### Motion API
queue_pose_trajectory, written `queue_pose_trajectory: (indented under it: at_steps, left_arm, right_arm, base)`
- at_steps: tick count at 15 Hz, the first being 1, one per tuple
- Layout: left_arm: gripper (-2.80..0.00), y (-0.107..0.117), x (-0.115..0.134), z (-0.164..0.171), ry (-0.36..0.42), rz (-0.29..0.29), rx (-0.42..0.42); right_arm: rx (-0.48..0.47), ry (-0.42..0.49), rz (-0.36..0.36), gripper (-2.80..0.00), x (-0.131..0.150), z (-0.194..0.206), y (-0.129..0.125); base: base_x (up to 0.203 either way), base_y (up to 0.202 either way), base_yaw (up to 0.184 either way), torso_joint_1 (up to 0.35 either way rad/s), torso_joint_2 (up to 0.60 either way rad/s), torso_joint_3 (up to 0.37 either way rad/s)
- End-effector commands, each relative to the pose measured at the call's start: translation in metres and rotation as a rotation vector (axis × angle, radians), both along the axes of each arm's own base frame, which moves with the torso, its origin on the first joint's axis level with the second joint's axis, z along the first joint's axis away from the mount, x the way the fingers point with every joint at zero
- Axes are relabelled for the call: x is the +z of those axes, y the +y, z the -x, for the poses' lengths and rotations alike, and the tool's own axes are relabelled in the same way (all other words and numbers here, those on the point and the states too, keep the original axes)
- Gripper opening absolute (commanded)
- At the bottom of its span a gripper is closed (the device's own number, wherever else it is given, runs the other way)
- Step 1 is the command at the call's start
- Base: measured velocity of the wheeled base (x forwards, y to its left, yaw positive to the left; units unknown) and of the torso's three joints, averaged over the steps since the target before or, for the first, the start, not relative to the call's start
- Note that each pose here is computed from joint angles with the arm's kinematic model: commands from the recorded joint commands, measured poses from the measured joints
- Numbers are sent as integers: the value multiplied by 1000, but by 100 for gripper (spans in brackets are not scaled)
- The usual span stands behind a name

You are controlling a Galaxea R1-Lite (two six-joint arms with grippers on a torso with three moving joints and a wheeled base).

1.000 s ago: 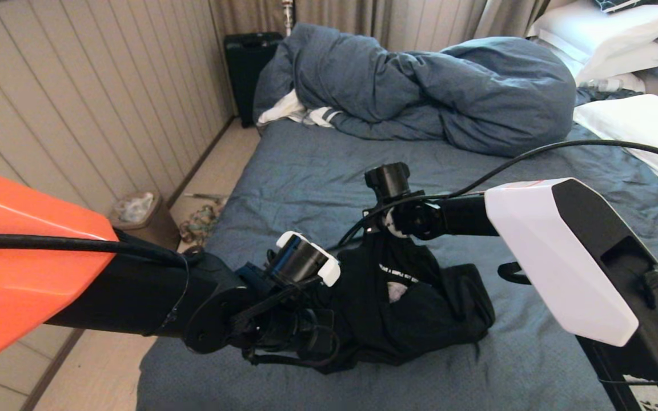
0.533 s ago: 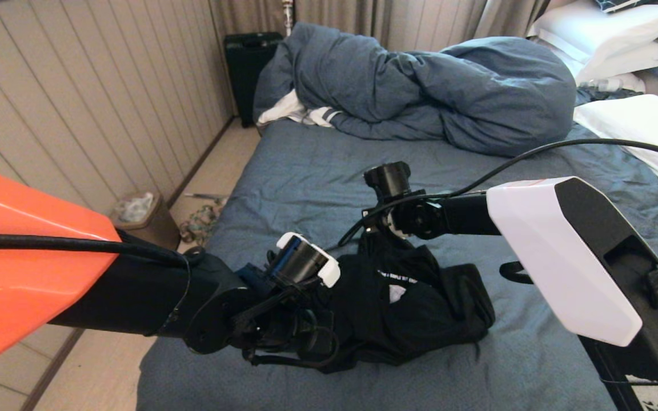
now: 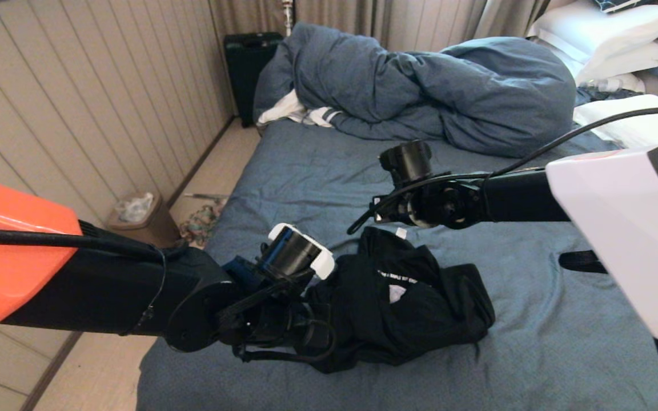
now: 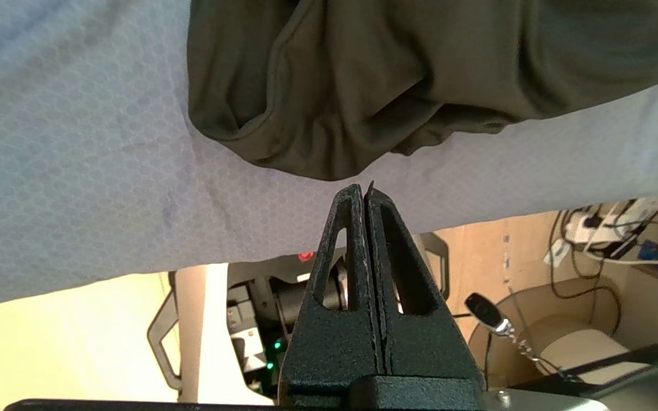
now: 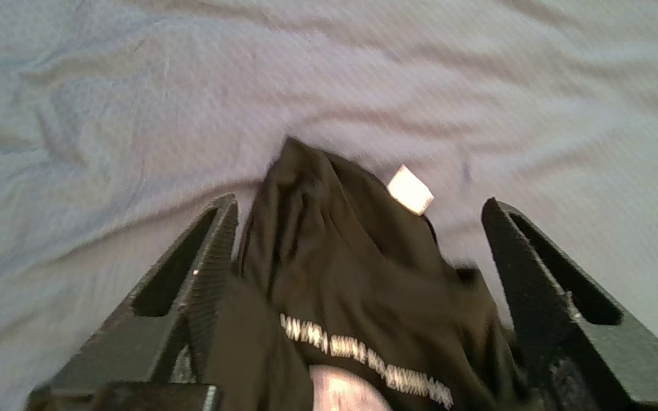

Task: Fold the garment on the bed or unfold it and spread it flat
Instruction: Unford the black T-shirt

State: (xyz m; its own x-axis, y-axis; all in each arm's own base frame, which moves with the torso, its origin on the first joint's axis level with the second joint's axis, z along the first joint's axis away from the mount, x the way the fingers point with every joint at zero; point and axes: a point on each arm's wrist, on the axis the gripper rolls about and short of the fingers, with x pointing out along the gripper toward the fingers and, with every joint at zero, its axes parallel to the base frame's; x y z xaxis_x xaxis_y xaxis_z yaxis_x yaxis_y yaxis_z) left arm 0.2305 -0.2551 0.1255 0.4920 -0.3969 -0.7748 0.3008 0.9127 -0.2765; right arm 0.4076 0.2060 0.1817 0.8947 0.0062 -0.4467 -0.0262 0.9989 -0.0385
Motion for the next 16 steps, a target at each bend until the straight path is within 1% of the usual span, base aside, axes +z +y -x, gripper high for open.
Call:
queue_pose_trajectory:
  at_steps: [1,2,3,6,7,8,12,16]
  left_arm:
    - [-280,4,9,3,-16,22,4]
    - [-280,4,11,4,-19,25,4]
    - [-280,5,12,4,-20,27,3]
    - [-280,5,14,5,-23,30,3]
    - [-280,6,13,5,-21,29,5]
    - [-280,6,12,5,-18,27,5]
    - [-280,9,16,7,-27,35,3]
    - [-280,7,11,6,-16,24,4]
  right_arm:
    - [-12,-15,-29,0,21,19,-11]
    - [-18,2,-48,0,21,27,-16]
    - [-20,23,-66,-280,20,34,-21]
    - [5,90,-95,-280,13,55,-33]
    - [9,96,-121,-280,15,60,-35]
    - [12,92,-130,-280,18,62,-35]
    - [21,95,-120,-280,17,62,-34]
    - [22,159,-93,-280,-13,44,-24]
  base:
    - [0,0,0,0,0,0]
    - [0,0,0,0,0,0]
    - [0,0,0,0,0,0]
    - [0,0,0,0,0,0]
    - [0,0,0,0,0,0]
    - [0,0,0,0,0,0]
    - [0,0,0,0,0,0]
    - [0,0,0,0,0,0]
